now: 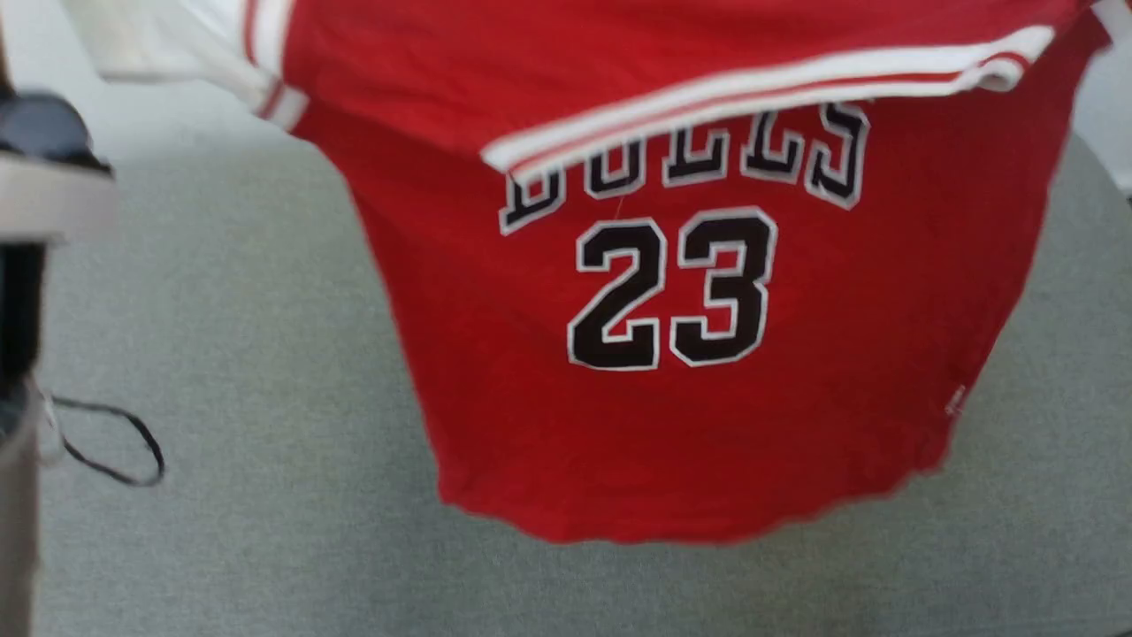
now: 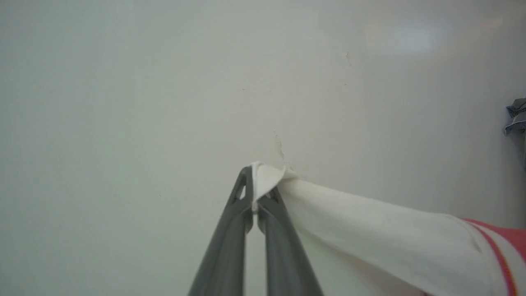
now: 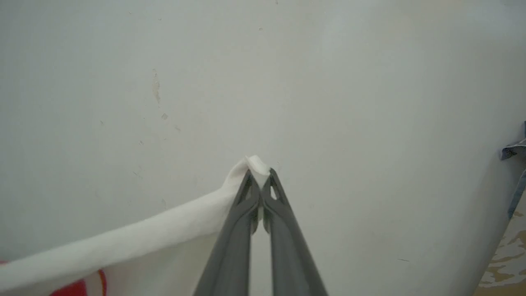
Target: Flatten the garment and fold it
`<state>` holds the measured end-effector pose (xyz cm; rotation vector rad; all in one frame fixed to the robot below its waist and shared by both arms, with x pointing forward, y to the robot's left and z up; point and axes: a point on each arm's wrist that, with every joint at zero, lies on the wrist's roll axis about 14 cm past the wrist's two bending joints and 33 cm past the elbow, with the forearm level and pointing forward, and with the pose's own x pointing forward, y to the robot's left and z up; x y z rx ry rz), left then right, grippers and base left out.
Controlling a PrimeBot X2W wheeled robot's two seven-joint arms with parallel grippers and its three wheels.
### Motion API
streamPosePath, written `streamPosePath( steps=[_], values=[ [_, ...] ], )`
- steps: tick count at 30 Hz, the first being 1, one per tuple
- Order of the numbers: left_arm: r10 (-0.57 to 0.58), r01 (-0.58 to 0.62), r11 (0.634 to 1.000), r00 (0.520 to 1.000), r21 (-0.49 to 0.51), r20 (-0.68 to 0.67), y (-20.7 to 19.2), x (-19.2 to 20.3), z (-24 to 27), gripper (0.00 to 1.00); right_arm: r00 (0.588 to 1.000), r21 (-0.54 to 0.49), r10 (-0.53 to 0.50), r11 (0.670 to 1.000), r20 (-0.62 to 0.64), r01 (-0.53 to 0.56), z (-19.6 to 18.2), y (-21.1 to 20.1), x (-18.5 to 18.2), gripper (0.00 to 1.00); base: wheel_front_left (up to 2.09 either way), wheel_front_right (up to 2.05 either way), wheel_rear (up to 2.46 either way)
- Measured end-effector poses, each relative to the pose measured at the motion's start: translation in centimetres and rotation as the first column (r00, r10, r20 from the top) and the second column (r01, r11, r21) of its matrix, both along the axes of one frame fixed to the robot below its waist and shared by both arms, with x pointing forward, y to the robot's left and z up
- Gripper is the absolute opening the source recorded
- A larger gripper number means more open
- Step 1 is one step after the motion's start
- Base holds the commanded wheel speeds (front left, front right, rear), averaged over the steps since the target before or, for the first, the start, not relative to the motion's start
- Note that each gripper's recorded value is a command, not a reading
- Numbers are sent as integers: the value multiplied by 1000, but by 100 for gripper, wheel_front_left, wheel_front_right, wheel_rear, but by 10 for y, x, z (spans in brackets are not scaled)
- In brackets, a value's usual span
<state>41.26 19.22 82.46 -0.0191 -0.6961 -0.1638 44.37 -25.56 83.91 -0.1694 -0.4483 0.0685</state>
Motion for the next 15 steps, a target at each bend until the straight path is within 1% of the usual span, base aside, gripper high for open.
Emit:
streamPosePath(
  steps=[4,7,11,15],
  values=[
    [12,-11,999,999,31,-40,3,36,-2,0,1000,-23,-9,1000,-10,9,-2,3,29,0,0,0,0],
    [13,-10,999,997,47,-70,4,69,-4,0,999,-54,-38,998,-7,38,-3,-1,54,0,0,0,0],
    [16,-10,998,995,61,-102,6,116,-9,0,998,-38,-65,997,0,65,-4,-10,94,0,0,0,0],
    [44,-37,997,993,64,-109,12,164,-15,0,995,-25,-97,995,26,97,-6,-18,136,0,0,0,0]
  ],
)
